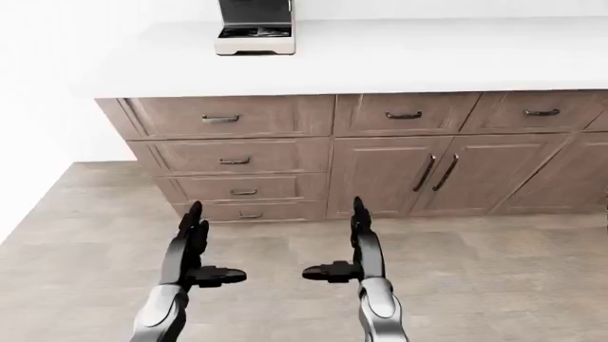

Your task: Navigate to the stove.

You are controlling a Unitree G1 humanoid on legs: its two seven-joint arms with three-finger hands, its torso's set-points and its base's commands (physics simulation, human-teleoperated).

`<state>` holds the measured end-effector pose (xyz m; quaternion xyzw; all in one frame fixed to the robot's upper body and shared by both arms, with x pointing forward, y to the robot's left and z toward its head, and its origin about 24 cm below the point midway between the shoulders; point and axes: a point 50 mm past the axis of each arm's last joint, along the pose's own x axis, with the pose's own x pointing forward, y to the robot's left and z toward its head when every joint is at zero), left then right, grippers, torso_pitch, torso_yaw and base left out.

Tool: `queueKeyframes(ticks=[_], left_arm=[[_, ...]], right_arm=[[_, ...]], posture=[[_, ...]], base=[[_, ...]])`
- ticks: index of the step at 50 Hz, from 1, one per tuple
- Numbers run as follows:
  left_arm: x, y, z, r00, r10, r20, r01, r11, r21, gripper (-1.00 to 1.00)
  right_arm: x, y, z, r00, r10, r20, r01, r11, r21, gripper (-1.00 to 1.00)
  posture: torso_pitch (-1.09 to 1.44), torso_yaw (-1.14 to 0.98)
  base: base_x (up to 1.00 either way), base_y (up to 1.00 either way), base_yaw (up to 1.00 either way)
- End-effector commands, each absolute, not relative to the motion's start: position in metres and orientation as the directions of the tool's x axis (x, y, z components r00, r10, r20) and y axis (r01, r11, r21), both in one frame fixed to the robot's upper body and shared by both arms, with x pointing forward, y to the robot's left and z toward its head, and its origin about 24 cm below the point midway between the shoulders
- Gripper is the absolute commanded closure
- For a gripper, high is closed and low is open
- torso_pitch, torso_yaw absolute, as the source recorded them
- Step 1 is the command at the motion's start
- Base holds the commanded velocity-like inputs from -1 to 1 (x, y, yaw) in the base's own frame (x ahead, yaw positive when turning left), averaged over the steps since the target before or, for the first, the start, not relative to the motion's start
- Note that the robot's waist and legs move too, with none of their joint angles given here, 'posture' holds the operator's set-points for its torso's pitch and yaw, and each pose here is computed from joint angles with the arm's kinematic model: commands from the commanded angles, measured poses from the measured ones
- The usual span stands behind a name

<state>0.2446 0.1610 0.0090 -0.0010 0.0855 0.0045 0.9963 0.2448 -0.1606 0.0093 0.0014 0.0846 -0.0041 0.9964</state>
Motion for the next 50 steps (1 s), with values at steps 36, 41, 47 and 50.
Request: queueKeyframes(ticks=[36, 41, 47, 50], left_arm=[[0.227, 0.19, 0.194, 0.946, 0.126, 0.299, -0.121, 0.992, -0.035, -1.0], [0.216, 0.2, 0.221, 0.934, 0.155, 0.322, -0.137, 0.987, -0.078, -1.0], [0.201, 0.204, 0.241, 0.92, 0.161, 0.358, -0.154, 0.987, -0.048, -1.0], [0.194, 0.208, 0.256, 0.903, 0.167, 0.397, -0.159, 0.986, -0.055, -1.0]], right_arm=[[0.229, -0.178, 0.163, 0.976, -0.05, 0.212, 0.056, 0.998, -0.025, -1.0], [0.208, -0.181, 0.209, 0.954, -0.066, 0.293, 0.077, 0.997, -0.028, -1.0], [0.199, -0.188, 0.255, 0.918, -0.074, 0.389, 0.101, 0.994, -0.049, -1.0], [0.18, -0.188, 0.28, 0.903, -0.069, 0.423, 0.096, 0.994, -0.044, -1.0]], posture=[[0.0, 0.0], [0.0, 0.0], [0.0, 0.0], [0.0, 0.0]], base=[[0.0, 0.0, 0.0], [0.0, 0.0, 0.0], [0.0, 0.0, 0.0], [0.0, 0.0, 0.0]])
